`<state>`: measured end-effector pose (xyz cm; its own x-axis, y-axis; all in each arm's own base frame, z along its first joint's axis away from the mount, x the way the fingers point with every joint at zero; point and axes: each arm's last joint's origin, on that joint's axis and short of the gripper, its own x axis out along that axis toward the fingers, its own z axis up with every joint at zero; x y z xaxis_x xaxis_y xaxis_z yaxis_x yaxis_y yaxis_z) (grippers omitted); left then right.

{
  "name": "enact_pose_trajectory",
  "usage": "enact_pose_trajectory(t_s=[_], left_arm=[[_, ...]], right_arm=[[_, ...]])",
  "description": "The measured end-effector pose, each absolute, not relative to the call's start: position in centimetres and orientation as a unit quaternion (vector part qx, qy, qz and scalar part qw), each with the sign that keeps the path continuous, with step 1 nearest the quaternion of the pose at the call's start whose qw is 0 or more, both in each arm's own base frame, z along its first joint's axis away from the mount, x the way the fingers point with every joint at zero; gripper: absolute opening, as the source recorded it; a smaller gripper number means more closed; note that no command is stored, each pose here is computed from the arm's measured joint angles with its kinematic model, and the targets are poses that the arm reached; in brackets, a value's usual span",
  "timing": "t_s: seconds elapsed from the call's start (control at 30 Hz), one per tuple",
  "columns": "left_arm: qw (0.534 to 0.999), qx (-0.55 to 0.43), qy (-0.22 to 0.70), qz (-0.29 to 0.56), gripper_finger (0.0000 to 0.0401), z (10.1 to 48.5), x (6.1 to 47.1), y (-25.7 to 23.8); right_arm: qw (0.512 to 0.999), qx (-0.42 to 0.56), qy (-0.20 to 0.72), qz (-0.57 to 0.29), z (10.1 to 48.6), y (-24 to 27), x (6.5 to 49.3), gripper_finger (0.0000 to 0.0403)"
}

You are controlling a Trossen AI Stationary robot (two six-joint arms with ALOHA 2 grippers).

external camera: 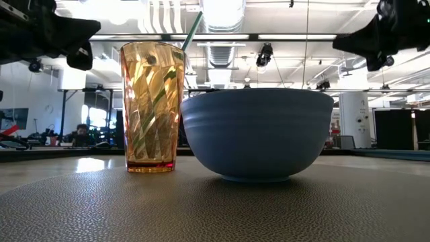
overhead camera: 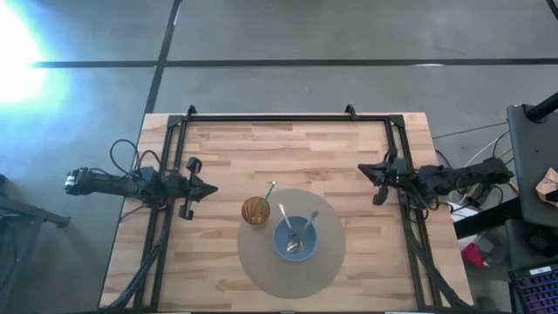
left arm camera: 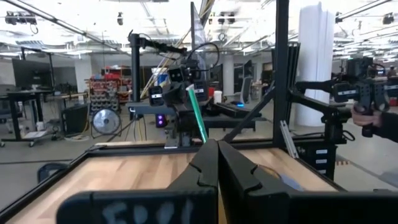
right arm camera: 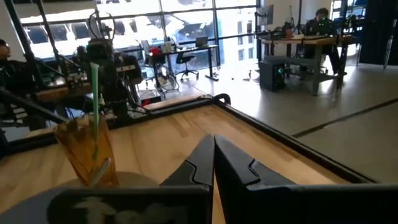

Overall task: Pick & Place Utensil
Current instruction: Return to Home Position

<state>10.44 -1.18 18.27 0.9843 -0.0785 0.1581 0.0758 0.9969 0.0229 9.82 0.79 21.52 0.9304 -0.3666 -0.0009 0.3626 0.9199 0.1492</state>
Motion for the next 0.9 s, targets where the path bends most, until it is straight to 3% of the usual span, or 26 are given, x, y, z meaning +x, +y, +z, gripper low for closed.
enact_pose_trajectory(t_s=[0.5, 0.9], left_arm=[[0.996, 0.046, -0.074, -0.035, 0.0003, 18.2, 10.5, -1.2], [0.997, 0.042, -0.053, -0.037, 0.0003, 17.8, 10.5, -1.2]], right_arm=[[0.979, 0.047, -0.071, -0.186, 21.4, 0.3, 8.1, 0.0008], [0.978, 0.075, -0.037, -0.189, 18.1, 0.6, 9.0, 0.0008]])
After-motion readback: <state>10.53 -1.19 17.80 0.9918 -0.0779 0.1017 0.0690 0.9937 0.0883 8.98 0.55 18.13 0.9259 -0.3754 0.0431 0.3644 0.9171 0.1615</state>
